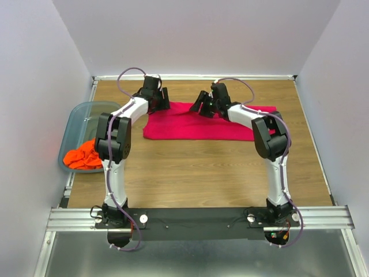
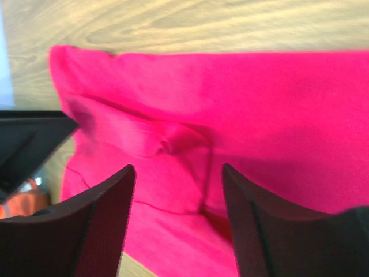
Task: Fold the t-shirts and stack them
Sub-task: Fold the tshirt
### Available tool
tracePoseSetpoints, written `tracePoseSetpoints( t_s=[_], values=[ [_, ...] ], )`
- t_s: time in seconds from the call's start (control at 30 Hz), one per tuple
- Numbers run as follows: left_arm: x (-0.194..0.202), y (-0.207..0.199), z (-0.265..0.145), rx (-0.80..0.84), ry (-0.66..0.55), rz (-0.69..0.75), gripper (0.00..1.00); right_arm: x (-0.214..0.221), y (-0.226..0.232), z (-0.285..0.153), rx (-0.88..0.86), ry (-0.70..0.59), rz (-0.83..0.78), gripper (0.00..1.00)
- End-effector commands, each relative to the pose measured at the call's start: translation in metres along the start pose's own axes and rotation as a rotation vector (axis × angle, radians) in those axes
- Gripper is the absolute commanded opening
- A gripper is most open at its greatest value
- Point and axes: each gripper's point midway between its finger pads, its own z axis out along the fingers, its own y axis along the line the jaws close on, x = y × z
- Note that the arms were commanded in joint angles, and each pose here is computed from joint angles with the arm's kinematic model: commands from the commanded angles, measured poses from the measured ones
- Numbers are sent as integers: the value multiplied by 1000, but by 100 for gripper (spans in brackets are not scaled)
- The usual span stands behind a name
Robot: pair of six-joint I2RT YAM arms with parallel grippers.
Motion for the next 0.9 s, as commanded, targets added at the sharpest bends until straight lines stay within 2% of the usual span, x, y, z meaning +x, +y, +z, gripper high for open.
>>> tracePoseSetpoints(
  t_s=[0.0,0.1,0.23,0.27,0.33,0.37,0.43,0.47,0.5,0.6,0.63,0.67,0.87],
  values=[
    [-35,-8,-33,31,-99,-15,75,-17,-17,-31,96,-69,-75,74],
    [-51,-9,-65,19,-165,-14,76,-47,-34,-74,165,-143,-96,80],
    [-43,-1,-95,-9,-186,-12,76,-55,-82,-117,299,-160,-119,80],
    [-30,3,-102,-15,-173,-8,71,-63,-77,-134,297,-182,-155,80],
    [-15,6,-106,-16,-153,-2,65,-51,-91,-148,338,-141,-171,80],
    [8,13,-103,-27,-112,0,62,-49,-89,-157,340,-136,-193,80],
    [25,16,-105,-17,-87,3,58,-35,-95,-165,358,-103,-189,78],
    [34,14,-103,7,-71,2,51,-21,-107,-167,384,-72,-177,76],
    [53,20,-97,3,-27,0,49,-18,-108,-172,388,-76,-161,74],
    [78,27,-86,-5,24,-9,45,-1,-129,-177,428,-49,-110,71],
    [80,28,-83,-4,27,-16,39,-1,-137,-179,443,-48,-96,68],
    [86,30,-81,-8,42,-21,38,3,-145,-180,458,-36,-85,64],
    [103,46,-72,-48,93,-48,36,-12,-197,-187,602,-65,-42,61]
  ],
)
